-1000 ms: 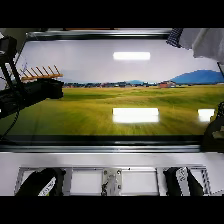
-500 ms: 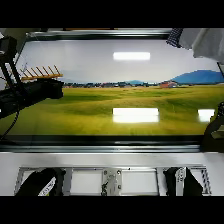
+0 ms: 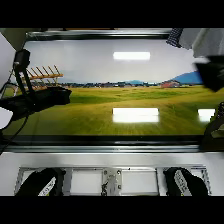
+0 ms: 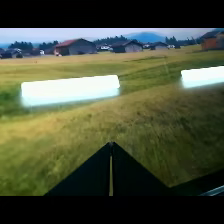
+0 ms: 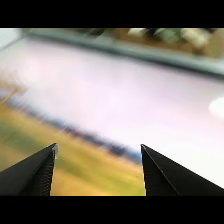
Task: Fold the clothes and pants, and hang the long-sleeved shirts on hangers.
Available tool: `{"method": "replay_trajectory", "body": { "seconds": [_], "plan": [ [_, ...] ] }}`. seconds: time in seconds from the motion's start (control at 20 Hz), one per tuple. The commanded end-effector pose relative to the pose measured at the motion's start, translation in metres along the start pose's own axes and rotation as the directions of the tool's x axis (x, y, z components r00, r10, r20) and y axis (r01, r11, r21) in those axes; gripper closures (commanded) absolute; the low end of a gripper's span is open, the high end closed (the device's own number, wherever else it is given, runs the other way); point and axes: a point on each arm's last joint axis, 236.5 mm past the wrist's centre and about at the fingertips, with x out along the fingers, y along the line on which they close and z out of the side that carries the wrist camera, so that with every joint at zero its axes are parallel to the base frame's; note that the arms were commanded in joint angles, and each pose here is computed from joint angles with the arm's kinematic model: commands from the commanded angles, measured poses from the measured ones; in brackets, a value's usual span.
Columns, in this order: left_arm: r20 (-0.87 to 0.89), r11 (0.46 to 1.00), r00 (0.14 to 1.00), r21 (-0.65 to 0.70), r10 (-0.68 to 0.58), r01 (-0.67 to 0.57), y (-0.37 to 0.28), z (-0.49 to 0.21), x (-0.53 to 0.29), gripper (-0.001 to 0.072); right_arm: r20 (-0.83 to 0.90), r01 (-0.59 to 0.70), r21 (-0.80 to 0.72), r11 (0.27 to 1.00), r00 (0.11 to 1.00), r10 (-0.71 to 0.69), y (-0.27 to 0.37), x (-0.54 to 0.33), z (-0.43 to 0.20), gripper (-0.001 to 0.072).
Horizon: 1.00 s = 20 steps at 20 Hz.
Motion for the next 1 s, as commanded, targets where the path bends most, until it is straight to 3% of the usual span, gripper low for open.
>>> {"method": "replay_trajectory", "body": {
  "seconds": [0.0,0.2,0.45,0.5,0.6,0.65,0.95],
  "plan": [
    [-0.051,0.995,0.996,-0.073,-0.074,0.07,-0.008,-0.026,0.018,0.0693,-0.284,-0.206,0.03,0.978,0.936,0.206,0.078,0.051,-0.09,0.0151],
    [-0.133,0.992,0.983,-0.01,-0.127,0.127,-0.036,-0.052,0.032,0.0693,-0.353,-0.376,0.047,0.925,0.86,0.368,0.154,0.081,-0.133,0.0151],
    [-0.239,0.984,0.957,0.022,-0.165,0.175,-0.061,-0.082,0.059,0.0693,-0.414,-0.487,0.068,0.871,0.781,0.469,0.205,0.099,-0.163,0.0152],
    [-0.254,0.984,0.953,0.024,-0.167,0.178,-0.063,-0.087,0.062,0.0692,-0.422,-0.492,0.074,0.867,0.772,0.475,0.207,0.1,-0.166,0.0205],
    [-0.272,0.983,0.948,0.025,-0.166,0.18,-0.064,-0.092,0.066,0.0693,-0.43,-0.495,0.08,0.865,0.766,0.478,0.208,0.101,-0.169,0.0572],
    [-0.277,0.984,0.947,0.023,-0.165,0.178,-0.063,-0.093,0.067,0.0693,-0.43,-0.495,0.08,0.865,0.766,0.478,0.208,0.101,-0.17,0.0706],
    [-0.279,0.984,0.946,0.023,-0.165,0.178,-0.063,-0.093,0.067,0.0693,-0.431,-0.494,0.082,0.865,0.765,0.478,0.208,0.102,-0.17,0.0699]
  ]
}}
